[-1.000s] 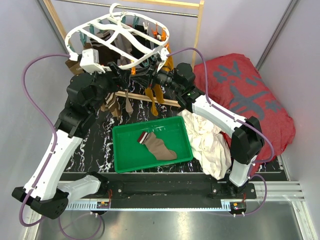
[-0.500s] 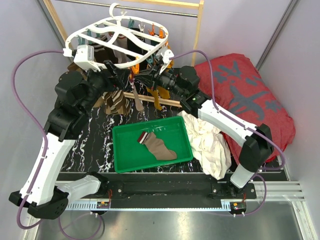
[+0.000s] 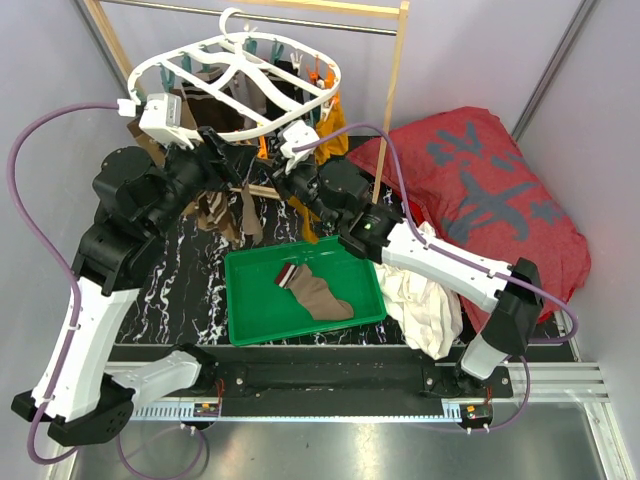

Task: Clip the socks to the hanger
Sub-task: Open the clamp at the hanger.

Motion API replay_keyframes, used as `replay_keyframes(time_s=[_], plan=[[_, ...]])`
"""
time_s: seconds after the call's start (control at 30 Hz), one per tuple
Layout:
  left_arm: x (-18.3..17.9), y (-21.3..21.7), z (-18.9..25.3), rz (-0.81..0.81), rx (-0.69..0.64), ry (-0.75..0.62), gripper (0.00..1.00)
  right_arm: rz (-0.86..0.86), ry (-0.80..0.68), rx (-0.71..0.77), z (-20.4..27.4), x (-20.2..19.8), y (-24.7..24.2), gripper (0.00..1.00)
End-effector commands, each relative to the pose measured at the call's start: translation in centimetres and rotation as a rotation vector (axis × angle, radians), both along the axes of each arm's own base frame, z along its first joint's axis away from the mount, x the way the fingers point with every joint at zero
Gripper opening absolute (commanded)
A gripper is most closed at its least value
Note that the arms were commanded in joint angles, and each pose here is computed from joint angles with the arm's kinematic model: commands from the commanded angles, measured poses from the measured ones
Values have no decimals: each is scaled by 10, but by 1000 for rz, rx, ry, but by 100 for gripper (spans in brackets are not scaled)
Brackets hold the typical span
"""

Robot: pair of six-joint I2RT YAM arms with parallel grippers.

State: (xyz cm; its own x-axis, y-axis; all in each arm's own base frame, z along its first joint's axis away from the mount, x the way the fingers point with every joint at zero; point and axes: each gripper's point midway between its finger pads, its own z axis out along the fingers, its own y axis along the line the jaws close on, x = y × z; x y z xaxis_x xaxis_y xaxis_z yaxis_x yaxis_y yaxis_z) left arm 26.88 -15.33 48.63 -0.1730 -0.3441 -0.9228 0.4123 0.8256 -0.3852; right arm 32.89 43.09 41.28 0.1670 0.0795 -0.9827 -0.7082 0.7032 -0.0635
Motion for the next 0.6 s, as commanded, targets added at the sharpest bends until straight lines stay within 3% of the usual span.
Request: replay_keyframes(time_s=[0.0, 0.17, 0.57], plan=[[10, 3, 1, 55, -40, -6, 61, -82, -55, 15, 24, -2, -3, 0], [29, 6, -8, 122, -71, 3, 51, -99, -66, 10, 22, -3, 0, 1], [57, 12, -33, 236, -68, 60, 46, -137, -127, -32, 11, -7, 16, 1]])
